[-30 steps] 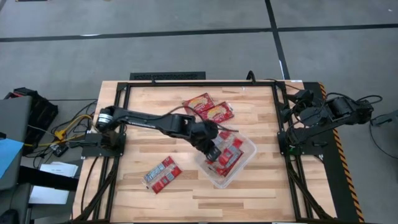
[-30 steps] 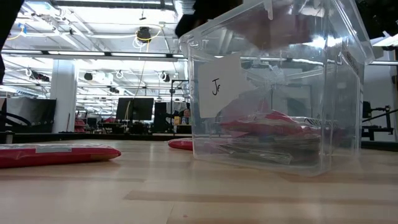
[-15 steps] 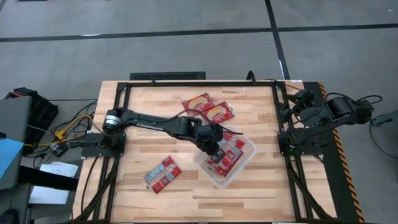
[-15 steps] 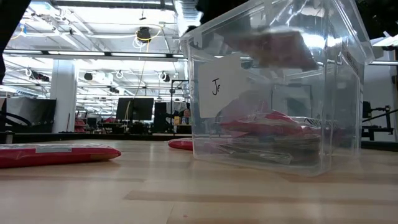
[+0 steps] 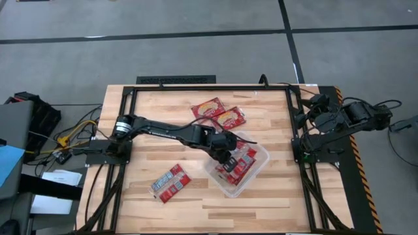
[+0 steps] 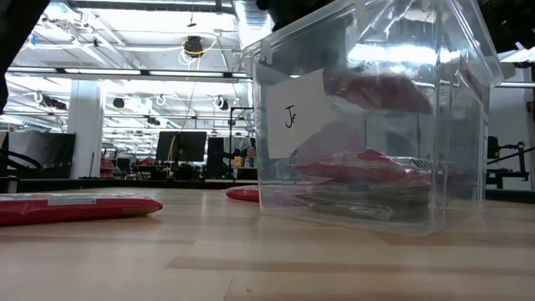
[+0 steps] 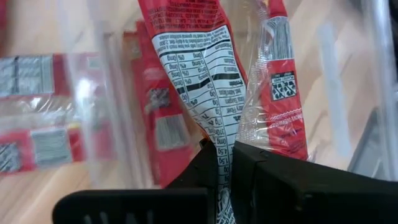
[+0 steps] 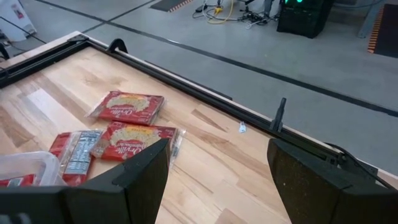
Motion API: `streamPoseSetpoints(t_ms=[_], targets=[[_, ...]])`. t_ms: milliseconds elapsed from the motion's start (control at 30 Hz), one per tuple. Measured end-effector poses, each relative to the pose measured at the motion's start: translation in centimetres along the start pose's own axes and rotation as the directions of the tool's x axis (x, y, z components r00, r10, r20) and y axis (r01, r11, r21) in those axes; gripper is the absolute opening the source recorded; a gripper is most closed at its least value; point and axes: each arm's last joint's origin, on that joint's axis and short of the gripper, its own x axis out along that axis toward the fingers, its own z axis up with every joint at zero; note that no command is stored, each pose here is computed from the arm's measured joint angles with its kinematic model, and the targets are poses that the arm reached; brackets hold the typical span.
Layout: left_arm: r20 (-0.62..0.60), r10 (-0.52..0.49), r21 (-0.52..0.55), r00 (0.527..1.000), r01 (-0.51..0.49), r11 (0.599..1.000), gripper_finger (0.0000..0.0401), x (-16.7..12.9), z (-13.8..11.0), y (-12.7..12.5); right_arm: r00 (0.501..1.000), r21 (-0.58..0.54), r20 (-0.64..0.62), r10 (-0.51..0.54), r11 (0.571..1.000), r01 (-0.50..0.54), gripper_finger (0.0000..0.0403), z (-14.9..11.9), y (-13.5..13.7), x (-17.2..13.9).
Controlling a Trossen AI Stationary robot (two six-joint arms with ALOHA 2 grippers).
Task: Sort popcorn bags into baskets
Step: Put the red popcorn pack into the transparent container
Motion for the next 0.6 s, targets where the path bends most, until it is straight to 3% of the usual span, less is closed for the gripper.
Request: streamPoseSetpoints(t_ms=[167,500,600], targets=[[-0.007,0.015,0.010,1.000,-0.015,1.000,0.0022,1.0,-0.2,0.2,1.000,-0.001,0.000,-0.001,1.000,0.001,0.0295,0.0,0.0,0.0],[-0.004,0.111,-0.002,0.994,-0.111,0.994,0.0170,1.0,0.8,2.1,1.000,-0.017,-0.010,-0.007,1.000,0.007,0.0295,-0.1,-0.1,0.0],[-0.047,0.085,-0.036,0.995,-0.086,0.996,0.0203,0.4,1.7,3.1,1.000,-0.018,-0.010,-0.007,1.000,0.007,0.0295,-0.1,-0.1,0.0]])
